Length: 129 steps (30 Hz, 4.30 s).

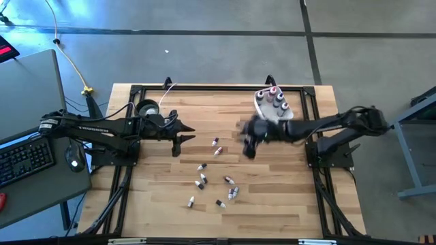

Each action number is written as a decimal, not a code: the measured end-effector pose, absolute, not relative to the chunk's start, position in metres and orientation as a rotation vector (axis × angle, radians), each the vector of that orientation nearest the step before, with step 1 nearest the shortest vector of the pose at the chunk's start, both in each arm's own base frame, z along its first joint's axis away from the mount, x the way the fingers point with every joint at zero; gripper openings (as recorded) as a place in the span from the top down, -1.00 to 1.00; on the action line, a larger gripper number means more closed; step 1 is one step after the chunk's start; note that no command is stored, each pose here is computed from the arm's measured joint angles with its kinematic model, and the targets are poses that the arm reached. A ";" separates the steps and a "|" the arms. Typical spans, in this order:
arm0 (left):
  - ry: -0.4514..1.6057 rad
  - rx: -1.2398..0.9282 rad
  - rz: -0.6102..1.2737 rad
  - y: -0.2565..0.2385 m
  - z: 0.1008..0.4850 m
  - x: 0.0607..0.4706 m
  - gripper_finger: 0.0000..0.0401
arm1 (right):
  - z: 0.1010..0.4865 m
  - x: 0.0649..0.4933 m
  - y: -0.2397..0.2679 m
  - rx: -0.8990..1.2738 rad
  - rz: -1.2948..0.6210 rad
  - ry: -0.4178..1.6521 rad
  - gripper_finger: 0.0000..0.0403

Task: Pick & Place food coloring
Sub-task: Put the bottom right small black food coloring bottle into the white bin, then put the bottom small red food coloring bottle into the white bin

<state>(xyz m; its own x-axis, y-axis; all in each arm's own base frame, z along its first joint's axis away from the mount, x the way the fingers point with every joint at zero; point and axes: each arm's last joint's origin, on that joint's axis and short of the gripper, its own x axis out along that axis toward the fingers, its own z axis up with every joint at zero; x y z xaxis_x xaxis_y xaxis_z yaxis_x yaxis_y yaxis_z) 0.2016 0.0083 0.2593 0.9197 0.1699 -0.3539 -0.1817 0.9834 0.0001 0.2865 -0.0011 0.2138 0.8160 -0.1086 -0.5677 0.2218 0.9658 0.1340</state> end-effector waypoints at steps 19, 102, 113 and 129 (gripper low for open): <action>0.361 -0.035 0.171 0.008 0.259 0.202 0.41 | 0.147 0.374 0.099 0.295 -0.005 1.118 0.33; 0.364 -0.112 0.195 0.009 0.250 0.217 0.41 | 0.263 0.315 -0.035 0.021 0.003 0.792 0.35; 0.254 -0.121 0.173 0.008 0.260 0.220 0.41 | 0.189 0.322 -0.016 -0.005 0.111 0.484 0.35; 0.256 -0.122 0.181 0.008 0.260 0.220 0.41 | 0.115 0.380 -0.030 -0.056 0.172 0.704 0.35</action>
<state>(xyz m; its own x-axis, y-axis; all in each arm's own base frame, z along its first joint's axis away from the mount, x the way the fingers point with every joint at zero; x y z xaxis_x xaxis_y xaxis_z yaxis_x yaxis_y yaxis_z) 0.2195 0.0083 0.2601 0.9514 0.1619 -0.2621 -0.1927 0.9765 -0.0964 0.3798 -0.0295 0.1153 0.7489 0.1385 -0.6480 -0.1761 0.9843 0.0068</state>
